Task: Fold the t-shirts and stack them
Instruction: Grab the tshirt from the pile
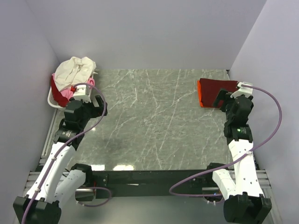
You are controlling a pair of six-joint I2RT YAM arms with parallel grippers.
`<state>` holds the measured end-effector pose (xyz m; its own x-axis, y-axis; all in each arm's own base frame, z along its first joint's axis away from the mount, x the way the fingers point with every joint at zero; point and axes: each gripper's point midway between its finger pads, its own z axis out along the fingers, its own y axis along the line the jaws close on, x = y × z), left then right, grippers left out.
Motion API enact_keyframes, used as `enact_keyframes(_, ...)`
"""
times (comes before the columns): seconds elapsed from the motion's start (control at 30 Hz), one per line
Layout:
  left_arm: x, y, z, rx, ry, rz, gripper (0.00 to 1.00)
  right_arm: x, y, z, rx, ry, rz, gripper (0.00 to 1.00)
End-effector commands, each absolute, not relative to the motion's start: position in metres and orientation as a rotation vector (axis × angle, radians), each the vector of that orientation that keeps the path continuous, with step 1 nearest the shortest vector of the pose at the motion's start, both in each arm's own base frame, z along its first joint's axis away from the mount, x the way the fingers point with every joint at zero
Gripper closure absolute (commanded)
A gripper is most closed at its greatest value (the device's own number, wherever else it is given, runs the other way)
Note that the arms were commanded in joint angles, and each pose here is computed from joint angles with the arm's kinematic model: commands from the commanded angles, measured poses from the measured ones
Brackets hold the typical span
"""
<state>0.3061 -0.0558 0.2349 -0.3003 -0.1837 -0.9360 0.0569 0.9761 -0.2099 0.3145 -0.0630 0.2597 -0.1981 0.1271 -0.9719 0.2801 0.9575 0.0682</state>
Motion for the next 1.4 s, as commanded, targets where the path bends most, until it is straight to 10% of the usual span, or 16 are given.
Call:
enact_keyframes(0.0,0.322,-0.051,0.26,-0.18,1.795,-0.287,0.01,0.319,-0.049,0.272,0.24,1.749,-0.069,0.01)
enact_keyframes(0.27,0.377,-0.01,0.285,-0.436,1.775,-0.484,0.0,0.29,0.038,0.23,-0.441,1.923,0.273,0.0)
enact_keyframes(0.8,0.517,0.129,0.215,-0.832,1.943,-0.151,0.3,0.283,0.048,0.23,-0.489,1.927,0.317,0.0)
enact_keyframes(1.23,0.581,0.166,0.135,-0.586,2.192,0.067,0.31,0.286,0.047,0.226,-0.48,1.939,0.319,0.0)
enact_keyframes(1.37,0.587,0.173,0.13,-0.553,2.202,0.107,0.63,0.287,0.047,0.225,-0.477,1.944,0.321,0.0)
